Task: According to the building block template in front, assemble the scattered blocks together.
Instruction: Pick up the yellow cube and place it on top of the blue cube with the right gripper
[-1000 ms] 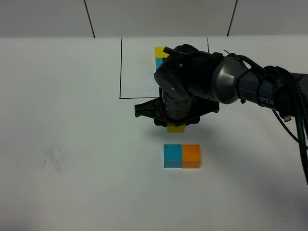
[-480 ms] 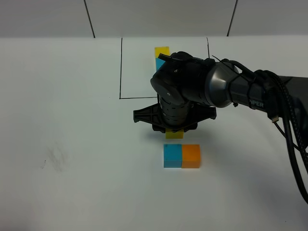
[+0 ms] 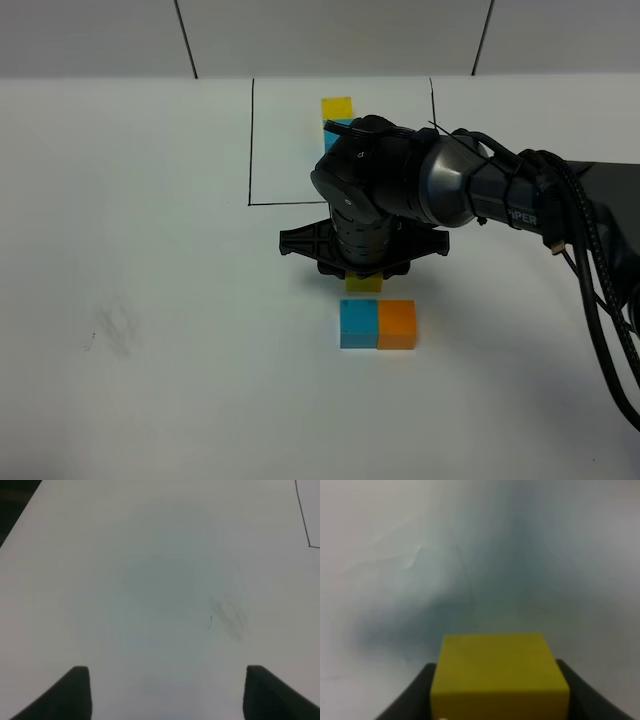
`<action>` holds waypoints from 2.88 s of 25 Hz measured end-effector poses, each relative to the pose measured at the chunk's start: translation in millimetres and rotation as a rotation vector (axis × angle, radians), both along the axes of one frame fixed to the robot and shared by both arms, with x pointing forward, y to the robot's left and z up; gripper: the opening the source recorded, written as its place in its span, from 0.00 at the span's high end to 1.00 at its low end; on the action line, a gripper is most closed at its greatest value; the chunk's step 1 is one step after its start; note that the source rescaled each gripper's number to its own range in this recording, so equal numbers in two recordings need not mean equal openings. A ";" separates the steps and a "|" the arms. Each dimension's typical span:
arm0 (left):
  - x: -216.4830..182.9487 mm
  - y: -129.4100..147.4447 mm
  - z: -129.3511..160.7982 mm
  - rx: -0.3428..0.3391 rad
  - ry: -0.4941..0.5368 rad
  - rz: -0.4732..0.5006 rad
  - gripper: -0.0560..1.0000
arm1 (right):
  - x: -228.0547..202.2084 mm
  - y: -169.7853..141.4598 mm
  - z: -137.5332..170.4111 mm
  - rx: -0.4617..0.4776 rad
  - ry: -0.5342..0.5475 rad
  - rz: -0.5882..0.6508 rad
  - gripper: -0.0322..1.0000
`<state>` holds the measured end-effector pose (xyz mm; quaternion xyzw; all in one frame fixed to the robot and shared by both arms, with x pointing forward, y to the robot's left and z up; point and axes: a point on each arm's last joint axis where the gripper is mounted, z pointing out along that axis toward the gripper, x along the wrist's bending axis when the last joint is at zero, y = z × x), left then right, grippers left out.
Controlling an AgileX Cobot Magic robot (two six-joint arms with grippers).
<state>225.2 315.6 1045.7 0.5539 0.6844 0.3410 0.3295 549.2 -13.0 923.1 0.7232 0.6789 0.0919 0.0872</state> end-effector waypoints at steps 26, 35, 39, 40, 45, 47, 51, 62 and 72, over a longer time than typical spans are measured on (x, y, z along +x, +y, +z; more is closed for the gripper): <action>0.0 0.0 0.0 0.000 0.000 0.000 0.52 | -1.8 2.2 -20.5 -0.010 0.061 -0.027 0.76; 0.0 0.0 0.0 0.000 0.000 0.000 0.52 | -1.7 2.8 -24.8 -0.011 0.068 -0.027 0.76; 0.0 0.0 0.0 0.000 0.000 0.000 0.52 | -1.7 3.2 -27.2 -0.009 0.072 -0.029 0.76; 0.0 0.0 0.0 0.000 0.000 0.000 0.52 | -1.8 3.3 -27.6 -0.009 0.073 -0.030 0.76; 0.0 0.0 0.0 0.000 0.000 0.000 0.52 | -1.9 3.6 -29.2 -0.009 0.078 -0.031 0.76; 0.0 0.0 0.0 0.000 0.000 0.000 0.52 | -1.9 3.8 -29.6 -0.009 0.080 -0.033 0.76; 0.0 0.0 0.0 0.000 0.000 0.000 0.52 | -1.6 4.6 -31.7 -0.012 0.089 -0.031 0.76; 0.0 0.0 0.0 0.000 0.000 0.000 0.52 | -1.7 4.9 -32.0 -0.011 0.091 -0.023 0.76; 0.0 0.0 0.0 0.000 0.000 0.000 0.52 | -2.1 5.1 -32.1 -0.008 0.095 -0.027 0.76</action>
